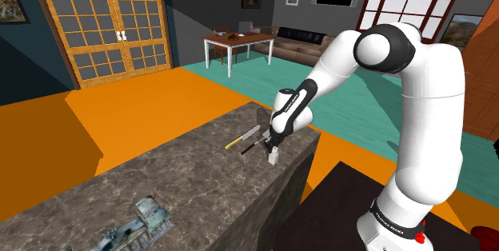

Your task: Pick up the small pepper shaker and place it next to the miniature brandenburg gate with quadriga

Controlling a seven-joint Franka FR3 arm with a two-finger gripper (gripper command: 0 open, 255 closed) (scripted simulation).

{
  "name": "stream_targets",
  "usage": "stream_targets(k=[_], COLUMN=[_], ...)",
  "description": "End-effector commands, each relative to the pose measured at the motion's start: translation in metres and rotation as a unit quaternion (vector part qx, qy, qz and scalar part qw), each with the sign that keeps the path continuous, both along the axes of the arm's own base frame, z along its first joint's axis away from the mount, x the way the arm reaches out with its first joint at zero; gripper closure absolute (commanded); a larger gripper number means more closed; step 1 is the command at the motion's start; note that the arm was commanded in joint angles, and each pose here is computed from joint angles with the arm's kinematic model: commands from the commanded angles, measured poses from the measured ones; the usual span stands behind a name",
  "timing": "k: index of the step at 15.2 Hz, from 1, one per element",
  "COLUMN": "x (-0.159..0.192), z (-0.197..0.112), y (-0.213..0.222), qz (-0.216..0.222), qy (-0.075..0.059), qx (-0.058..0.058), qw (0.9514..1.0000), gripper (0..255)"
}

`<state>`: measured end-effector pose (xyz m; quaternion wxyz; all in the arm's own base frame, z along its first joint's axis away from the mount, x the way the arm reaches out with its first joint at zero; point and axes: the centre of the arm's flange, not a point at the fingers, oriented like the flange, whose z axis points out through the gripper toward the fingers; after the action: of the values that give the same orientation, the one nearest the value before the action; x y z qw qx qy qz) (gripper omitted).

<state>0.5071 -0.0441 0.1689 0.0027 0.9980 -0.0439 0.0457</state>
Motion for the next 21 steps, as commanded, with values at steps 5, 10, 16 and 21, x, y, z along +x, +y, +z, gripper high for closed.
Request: stream_targets(k=[5, 10, 16, 21], x=[0.000, 0.000, 0.000, 0.000], z=[0.000, 0.016, 0.047, 0.074], y=[0.000, 0.000, 0.000, 0.000], qz=[0.000, 0.000, 0.000, 0.000], qy=[0.000, 0.000, 0.000, 0.000], qx=[0.000, 0.000, 0.000, 0.000], qw=[1.0000, 1.0000, 1.0000, 1.0000], gripper=[255, 255, 255, 255])
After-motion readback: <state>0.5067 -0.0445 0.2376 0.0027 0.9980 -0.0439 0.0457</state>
